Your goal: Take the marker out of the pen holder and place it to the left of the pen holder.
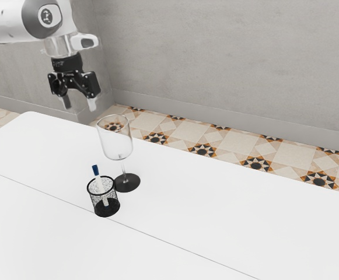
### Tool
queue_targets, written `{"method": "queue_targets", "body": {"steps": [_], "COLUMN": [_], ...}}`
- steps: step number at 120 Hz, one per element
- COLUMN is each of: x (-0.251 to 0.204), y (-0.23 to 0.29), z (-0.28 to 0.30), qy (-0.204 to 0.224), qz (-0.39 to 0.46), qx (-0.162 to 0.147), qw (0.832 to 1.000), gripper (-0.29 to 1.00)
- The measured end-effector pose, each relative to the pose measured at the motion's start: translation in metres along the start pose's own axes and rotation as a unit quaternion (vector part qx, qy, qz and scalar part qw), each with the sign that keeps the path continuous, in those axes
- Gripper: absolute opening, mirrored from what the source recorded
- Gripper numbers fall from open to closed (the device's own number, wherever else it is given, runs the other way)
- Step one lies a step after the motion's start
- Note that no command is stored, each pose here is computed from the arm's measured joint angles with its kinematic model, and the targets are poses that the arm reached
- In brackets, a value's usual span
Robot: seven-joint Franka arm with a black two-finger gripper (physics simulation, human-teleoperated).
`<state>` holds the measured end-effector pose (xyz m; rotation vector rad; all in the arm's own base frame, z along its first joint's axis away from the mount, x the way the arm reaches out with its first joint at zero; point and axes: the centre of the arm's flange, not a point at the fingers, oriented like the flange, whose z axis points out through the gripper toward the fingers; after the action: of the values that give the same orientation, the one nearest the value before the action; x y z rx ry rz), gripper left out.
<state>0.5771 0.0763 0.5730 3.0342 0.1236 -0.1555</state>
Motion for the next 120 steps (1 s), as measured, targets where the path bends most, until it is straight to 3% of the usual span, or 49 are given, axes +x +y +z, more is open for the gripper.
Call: {"method": "queue_targets", "body": {"steps": [17, 29, 41, 52, 73, 94, 120], "x": [0.002, -0.013, -0.038, -0.041, -0.03, -0.007, 0.0], "y": [-0.013, -0.014, -0.026, -0.036, -0.046, -0.014, -0.01], "z": [0.021, 0.085, 0.142, 0.17, 0.199, 0.215, 0.216], "qy": [-0.017, -0.067, -0.08, -0.058, 0.025, 0.08, 0.111], "qz": [-0.011, -0.016, -0.03, -0.043, -0.06, -0.045, -0.054], "qx": [0.013, 0.007, -0.002, 0.0, 0.006, 0.004, -0.006], "qw": [1.0, 0.998, 0.996, 0.997, 0.998, 0.996, 0.992], "gripper": [0.68, 0.68, 0.68, 0.68, 0.68, 0.67, 0.38]}}
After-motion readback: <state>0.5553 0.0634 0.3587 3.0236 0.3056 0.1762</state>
